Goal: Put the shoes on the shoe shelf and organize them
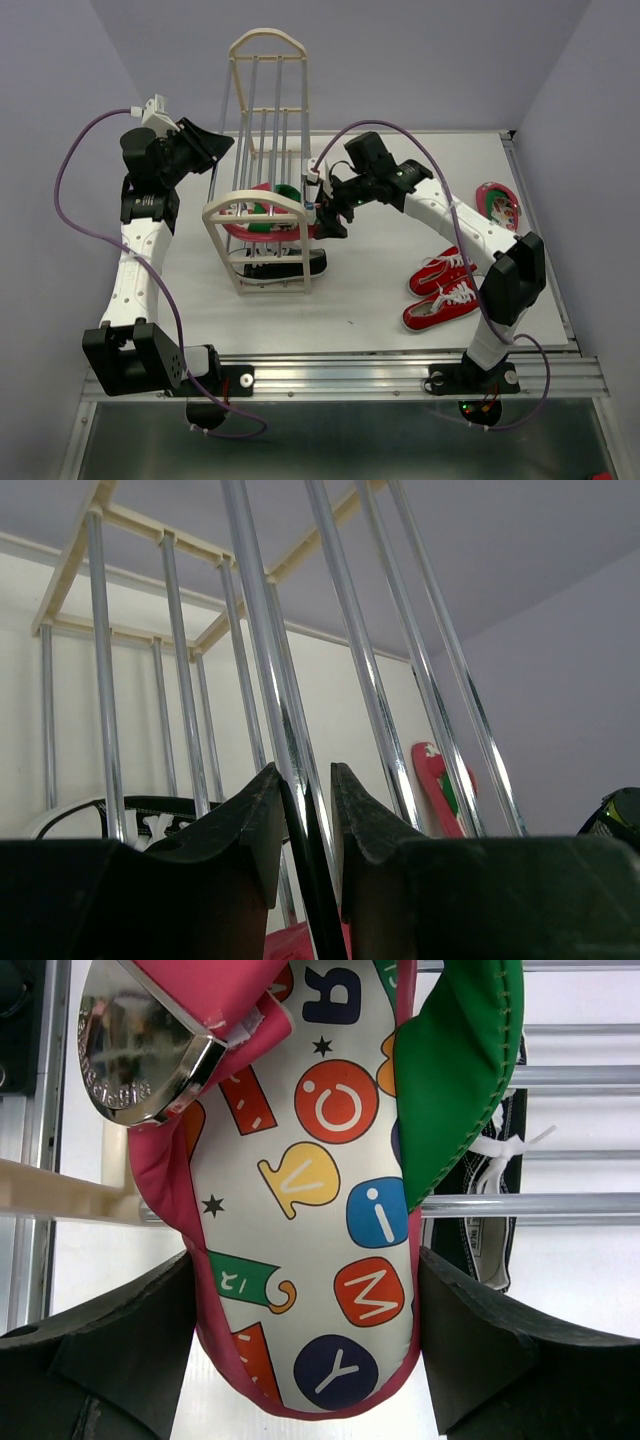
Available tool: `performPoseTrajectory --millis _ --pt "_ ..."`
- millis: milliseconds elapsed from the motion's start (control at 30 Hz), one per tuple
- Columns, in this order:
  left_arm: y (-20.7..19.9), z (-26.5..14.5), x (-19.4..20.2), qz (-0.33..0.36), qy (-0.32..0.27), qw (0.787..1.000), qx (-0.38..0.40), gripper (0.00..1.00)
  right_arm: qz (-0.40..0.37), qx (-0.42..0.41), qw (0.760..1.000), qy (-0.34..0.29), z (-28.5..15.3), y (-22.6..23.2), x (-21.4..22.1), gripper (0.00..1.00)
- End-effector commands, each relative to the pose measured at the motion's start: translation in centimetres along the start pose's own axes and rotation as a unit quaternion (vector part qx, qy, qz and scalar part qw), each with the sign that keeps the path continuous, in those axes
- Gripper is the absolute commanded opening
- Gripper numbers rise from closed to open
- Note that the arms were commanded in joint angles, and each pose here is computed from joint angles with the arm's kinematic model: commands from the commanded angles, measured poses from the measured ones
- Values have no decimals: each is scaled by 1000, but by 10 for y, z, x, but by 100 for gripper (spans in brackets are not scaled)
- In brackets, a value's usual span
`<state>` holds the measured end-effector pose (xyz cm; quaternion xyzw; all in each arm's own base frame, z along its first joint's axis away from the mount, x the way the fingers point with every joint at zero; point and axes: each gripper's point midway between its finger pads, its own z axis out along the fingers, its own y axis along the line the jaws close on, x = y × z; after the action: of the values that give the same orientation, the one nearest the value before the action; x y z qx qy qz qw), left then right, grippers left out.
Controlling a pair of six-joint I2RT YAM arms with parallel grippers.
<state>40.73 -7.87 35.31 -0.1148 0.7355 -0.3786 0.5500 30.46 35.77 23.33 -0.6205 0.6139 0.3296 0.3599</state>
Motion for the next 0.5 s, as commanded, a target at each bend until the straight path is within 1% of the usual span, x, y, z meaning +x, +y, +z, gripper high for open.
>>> performPoseTrajectory --millis 0,200,267,400,467 --pt "2 7 13 50 22 998 12 23 -59 4 997 -54 -3 4 -53 6" --pt "2 6 14 49 21 999 11 23 -22 64 996 -65 2 -19 -64 9" --pt "3 6 14 48 21 999 10 23 -24 61 996 -67 4 -15 -67 10" --pt "3 7 14 47 21 999 9 23 -39 47 995 -74 4 -10 -69 16" --pt "3 7 13 47 20 999 9 23 -44 41 995 -76 6 -6 -71 17"
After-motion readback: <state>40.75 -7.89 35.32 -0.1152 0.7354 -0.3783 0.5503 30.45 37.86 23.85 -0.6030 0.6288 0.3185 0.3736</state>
